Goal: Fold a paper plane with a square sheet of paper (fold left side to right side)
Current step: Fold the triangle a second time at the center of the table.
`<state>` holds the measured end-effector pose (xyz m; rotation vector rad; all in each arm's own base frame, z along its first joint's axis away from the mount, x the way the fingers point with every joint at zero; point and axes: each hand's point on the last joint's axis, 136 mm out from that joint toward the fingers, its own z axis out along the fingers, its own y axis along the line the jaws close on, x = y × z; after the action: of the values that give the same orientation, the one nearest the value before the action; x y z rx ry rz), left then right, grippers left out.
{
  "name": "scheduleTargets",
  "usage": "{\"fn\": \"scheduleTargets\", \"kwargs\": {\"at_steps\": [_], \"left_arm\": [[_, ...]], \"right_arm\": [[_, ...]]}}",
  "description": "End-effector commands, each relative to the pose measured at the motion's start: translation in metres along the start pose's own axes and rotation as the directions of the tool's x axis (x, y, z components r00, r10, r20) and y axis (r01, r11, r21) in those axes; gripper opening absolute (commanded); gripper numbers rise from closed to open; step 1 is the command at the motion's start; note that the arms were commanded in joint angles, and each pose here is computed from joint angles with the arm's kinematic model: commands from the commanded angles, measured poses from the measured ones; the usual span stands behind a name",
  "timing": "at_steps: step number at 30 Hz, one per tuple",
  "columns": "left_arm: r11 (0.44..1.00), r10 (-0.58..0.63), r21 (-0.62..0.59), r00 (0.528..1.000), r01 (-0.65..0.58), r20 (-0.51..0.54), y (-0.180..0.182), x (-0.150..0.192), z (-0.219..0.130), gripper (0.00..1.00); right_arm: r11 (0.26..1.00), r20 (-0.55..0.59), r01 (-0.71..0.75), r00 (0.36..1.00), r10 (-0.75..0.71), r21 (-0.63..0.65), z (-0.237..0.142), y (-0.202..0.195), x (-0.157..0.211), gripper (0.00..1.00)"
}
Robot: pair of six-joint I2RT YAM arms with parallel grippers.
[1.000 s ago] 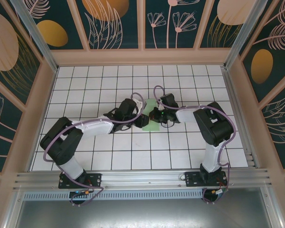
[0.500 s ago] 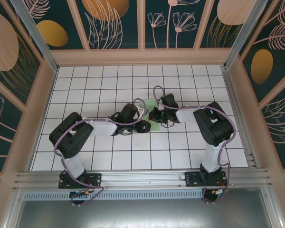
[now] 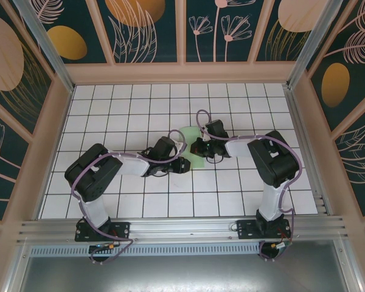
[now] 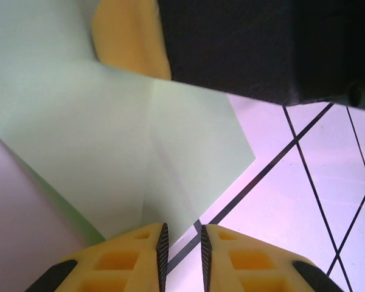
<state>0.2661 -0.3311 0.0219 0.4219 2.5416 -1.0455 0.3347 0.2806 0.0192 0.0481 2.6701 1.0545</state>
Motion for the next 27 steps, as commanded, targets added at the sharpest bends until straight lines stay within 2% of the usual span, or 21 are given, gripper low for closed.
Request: {"fn": "scheduleTargets", "kwargs": {"at_steps": [1, 8, 12, 16, 27], "left_arm": [[1.0, -0.019, -0.022, 1.0, 0.019, 0.009, 0.009, 0.003, 0.002, 0.25], [0.999, -0.029, -0.031, 0.999, 0.03, 0.017, 0.011, 0.006, -0.004, 0.24], [0.999, -0.004, 0.035, 0.998, 0.002, 0.063, -0.012, -0.009, -0.017, 0.25], [0.999, 0.009, 0.046, 0.995, -0.013, 0.101, -0.024, -0.024, -0.026, 0.26], [1.0, 0.009, 0.025, 0.999, -0.01, 0.044, -0.014, -0.024, -0.001, 0.31]], "right_arm": [[0.998, -0.043, 0.0, 0.999, 0.002, 0.063, 0.004, -0.015, 0.014, 0.0], [0.997, -0.043, 0.002, 0.999, 0.001, 0.071, 0.004, -0.017, 0.015, 0.0], [0.998, -0.046, 0.002, 0.999, 0.001, 0.069, 0.004, -0.017, 0.015, 0.0], [0.998, -0.044, 0.003, 0.999, 0.0, 0.069, 0.004, -0.016, 0.015, 0.0], [0.998, -0.048, 0.003, 0.999, 0.0, 0.069, 0.004, -0.016, 0.015, 0.0]]}}
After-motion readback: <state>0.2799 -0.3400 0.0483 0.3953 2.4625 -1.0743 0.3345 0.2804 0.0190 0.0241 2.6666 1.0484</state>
